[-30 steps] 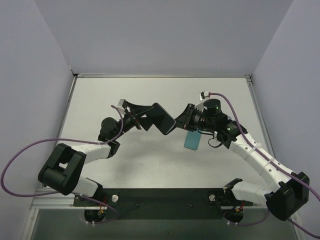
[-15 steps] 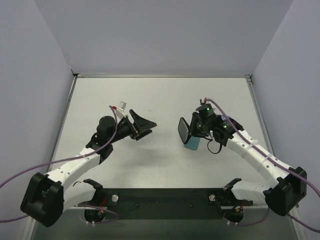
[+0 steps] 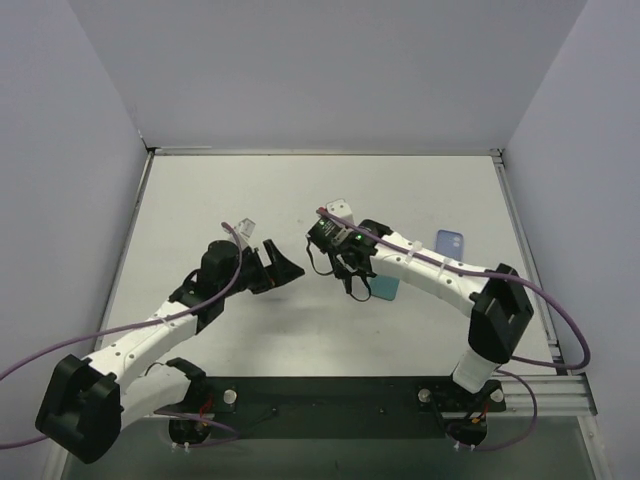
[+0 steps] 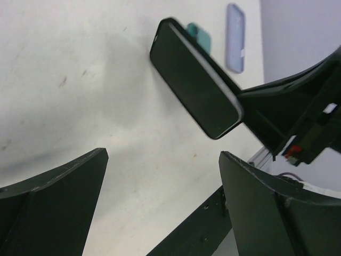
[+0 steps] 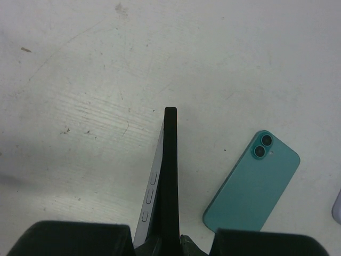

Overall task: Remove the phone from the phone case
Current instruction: Remove the phone case from the phone.

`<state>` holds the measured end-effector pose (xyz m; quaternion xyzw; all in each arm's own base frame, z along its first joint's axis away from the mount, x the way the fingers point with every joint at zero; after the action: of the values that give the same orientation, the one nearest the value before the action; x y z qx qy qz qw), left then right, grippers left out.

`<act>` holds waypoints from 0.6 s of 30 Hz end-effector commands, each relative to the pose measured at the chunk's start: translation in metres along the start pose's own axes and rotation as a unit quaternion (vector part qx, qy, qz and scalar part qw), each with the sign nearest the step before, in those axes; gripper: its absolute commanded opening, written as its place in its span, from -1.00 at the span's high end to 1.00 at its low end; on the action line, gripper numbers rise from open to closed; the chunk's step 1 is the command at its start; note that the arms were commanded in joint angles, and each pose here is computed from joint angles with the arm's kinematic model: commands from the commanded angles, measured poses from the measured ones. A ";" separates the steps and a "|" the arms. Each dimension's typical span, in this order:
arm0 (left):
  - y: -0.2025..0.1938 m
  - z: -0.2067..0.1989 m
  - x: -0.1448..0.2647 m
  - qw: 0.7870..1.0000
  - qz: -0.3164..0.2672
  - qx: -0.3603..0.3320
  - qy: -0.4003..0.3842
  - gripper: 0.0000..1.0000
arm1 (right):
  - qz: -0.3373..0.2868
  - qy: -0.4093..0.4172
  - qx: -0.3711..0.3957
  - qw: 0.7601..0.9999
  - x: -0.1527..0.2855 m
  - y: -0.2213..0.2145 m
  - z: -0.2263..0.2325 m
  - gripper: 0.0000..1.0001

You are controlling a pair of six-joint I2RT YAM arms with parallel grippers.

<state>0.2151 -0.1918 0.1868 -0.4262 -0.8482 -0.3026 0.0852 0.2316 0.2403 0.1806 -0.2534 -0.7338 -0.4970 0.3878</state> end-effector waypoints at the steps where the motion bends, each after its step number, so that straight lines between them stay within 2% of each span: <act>1: -0.015 0.017 -0.001 0.998 -0.025 0.045 -0.022 -0.95 | 0.009 0.001 0.025 1.000 0.002 0.008 0.012 1.00; 9: -0.027 0.030 -0.010 0.995 -0.033 0.078 -0.056 -0.95 | 0.043 0.070 0.022 0.996 -0.022 0.001 0.046 1.00; 18: -0.020 0.020 -0.042 0.979 -0.025 0.175 -0.101 -0.92 | 0.067 0.114 0.008 0.991 -0.035 -0.011 0.061 1.00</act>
<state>0.2117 -0.2012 0.1173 -0.4115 -0.8864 -0.1685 0.1287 0.2328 0.2779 0.1561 -0.2432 -0.7117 -0.4837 0.4477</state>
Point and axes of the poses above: each gripper's point midway between its finger pads, its own x axis back along the fingers, its own z axis along the line the jaws close on, y = z × x, the point moved 6 cm from there along x, back along the fingers, and after that the axes turned 5 degrees about x, right-handed, at the moved point
